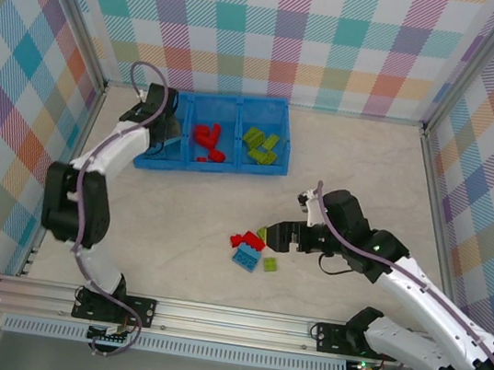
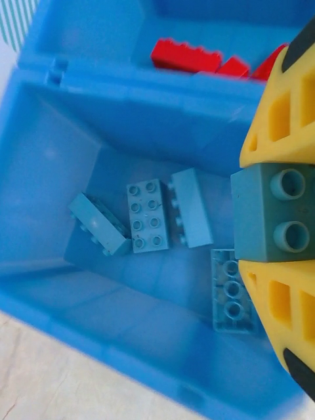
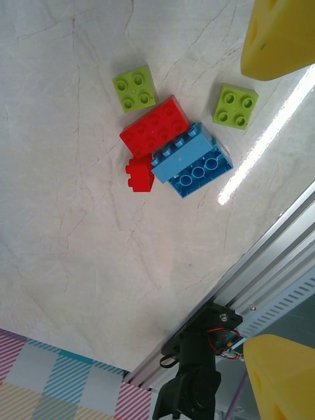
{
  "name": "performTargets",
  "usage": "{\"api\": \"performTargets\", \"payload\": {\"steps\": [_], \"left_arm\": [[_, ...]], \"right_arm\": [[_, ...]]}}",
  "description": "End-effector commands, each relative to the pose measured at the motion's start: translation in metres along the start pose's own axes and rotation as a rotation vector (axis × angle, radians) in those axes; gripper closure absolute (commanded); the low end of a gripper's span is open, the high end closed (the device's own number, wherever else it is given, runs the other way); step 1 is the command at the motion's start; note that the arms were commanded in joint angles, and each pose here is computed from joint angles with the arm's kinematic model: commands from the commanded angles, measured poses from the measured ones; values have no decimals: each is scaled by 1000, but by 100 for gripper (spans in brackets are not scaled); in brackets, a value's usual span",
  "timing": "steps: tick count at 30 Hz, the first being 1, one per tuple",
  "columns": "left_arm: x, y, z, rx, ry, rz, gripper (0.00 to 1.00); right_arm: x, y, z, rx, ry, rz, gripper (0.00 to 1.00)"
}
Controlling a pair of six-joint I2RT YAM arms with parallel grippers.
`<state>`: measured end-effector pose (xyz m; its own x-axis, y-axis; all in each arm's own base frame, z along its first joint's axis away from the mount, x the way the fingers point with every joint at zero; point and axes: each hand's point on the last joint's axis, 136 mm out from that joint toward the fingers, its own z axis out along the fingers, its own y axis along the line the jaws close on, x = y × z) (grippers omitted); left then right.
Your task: Sort the legos into containers by color
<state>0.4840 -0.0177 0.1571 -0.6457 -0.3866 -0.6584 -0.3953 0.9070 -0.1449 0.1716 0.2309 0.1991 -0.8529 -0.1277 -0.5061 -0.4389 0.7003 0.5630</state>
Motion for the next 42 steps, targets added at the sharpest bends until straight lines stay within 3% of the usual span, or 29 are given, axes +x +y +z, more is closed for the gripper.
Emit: {"api": "performTargets", "payload": {"steps": [1,6,11,15,17,22,27,30,33,37,42], "left_arm": [[-14,-3,15,30,42,-7,67],[-24,-6,-3,69,15,-1,52],[-33,-10,-57,179,-44,-39,46],[-21,-26,-122,337,-66,-34,45],[-5,-42,-160,429,-87,36,45],[61,-88,-262,677,-142,447,44],[127,-89,-317,861,-162,770,44],[174,-81,-329,984,-166,992,40],[206,-70,-318,1015,-188,1157,37],[225,-66,-298,1001,-184,1247,36],[236,-63,-283,975,-139,1313,35]], "right_arm": [[1,2,-13,14,-14,11,0],[10,-8,-13,52,-11,24,0],[14,-13,2,69,35,33,0],[10,-13,15,84,52,18,0],[10,-21,23,127,59,20,0],[8,-61,41,328,59,59,0],[-2,-84,65,450,60,130,7],[-8,-85,89,419,9,252,16],[-9,-84,115,366,-36,318,21],[-7,-104,120,548,-60,433,17],[12,-115,131,713,8,582,17]]}}
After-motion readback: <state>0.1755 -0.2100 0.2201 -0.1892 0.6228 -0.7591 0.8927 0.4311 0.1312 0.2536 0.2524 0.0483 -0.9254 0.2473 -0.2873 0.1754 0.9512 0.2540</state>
